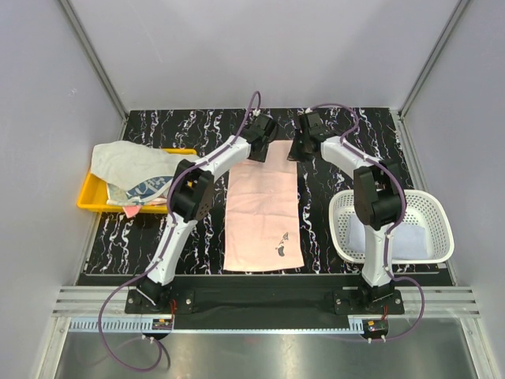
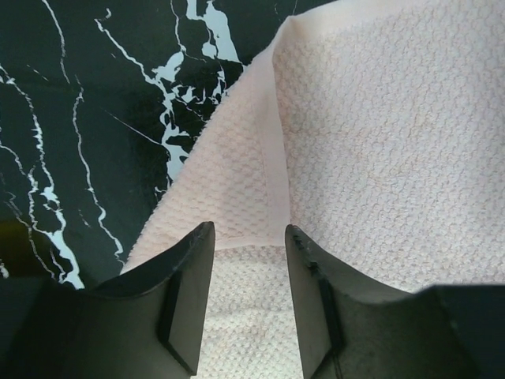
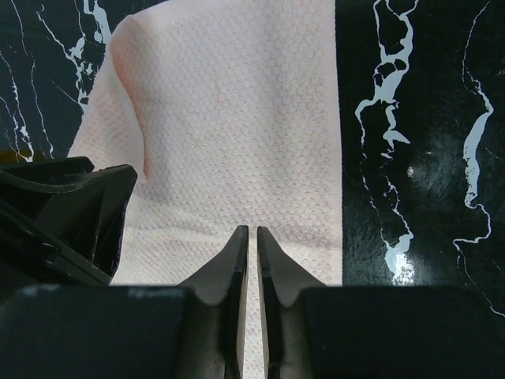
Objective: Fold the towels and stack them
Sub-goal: Flatten out the crumpled towel
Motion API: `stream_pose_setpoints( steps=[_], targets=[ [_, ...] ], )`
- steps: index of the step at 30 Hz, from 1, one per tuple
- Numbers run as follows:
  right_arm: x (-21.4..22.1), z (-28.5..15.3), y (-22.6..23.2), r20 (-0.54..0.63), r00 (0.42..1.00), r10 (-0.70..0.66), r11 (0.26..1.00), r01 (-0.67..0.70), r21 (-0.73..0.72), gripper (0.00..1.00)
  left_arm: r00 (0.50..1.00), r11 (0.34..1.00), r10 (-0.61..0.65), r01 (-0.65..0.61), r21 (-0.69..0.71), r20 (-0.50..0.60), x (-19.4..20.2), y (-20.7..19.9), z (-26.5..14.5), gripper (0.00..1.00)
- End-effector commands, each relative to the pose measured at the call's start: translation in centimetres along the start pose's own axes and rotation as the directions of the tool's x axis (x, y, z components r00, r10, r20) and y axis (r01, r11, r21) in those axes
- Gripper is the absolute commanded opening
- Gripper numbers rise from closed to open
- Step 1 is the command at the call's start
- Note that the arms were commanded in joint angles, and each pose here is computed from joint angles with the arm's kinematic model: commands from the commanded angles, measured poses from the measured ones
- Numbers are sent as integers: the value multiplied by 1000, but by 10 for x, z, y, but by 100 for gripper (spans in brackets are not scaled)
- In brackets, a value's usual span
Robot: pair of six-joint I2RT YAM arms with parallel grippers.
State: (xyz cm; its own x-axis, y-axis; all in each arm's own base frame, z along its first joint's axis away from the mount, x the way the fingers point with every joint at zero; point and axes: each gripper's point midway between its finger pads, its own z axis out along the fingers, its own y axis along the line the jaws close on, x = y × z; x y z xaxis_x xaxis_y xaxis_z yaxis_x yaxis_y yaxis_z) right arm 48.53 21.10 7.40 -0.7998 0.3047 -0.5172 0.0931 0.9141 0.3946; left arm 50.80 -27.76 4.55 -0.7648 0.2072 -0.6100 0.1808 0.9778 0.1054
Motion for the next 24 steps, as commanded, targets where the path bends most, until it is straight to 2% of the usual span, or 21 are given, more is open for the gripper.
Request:
stream_pose_setpoints(
  steps=[1, 18, 24],
  targets=[
    [-6, 2, 1, 10, 1000, 8, 1000, -8, -25, 14, 999, 999, -36, 35, 35, 37, -11, -12, 6, 43],
    [5, 13, -8, -26, 999, 20, 1000, -21, -16, 13, 997, 998, -47, 45, 49, 55, -14, -19, 6, 40],
    [11, 20, -12, -45, 999, 23, 1000, -24, -8, 13, 994, 995, -70, 63, 80, 90, -22, -23, -2, 43]
  ],
)
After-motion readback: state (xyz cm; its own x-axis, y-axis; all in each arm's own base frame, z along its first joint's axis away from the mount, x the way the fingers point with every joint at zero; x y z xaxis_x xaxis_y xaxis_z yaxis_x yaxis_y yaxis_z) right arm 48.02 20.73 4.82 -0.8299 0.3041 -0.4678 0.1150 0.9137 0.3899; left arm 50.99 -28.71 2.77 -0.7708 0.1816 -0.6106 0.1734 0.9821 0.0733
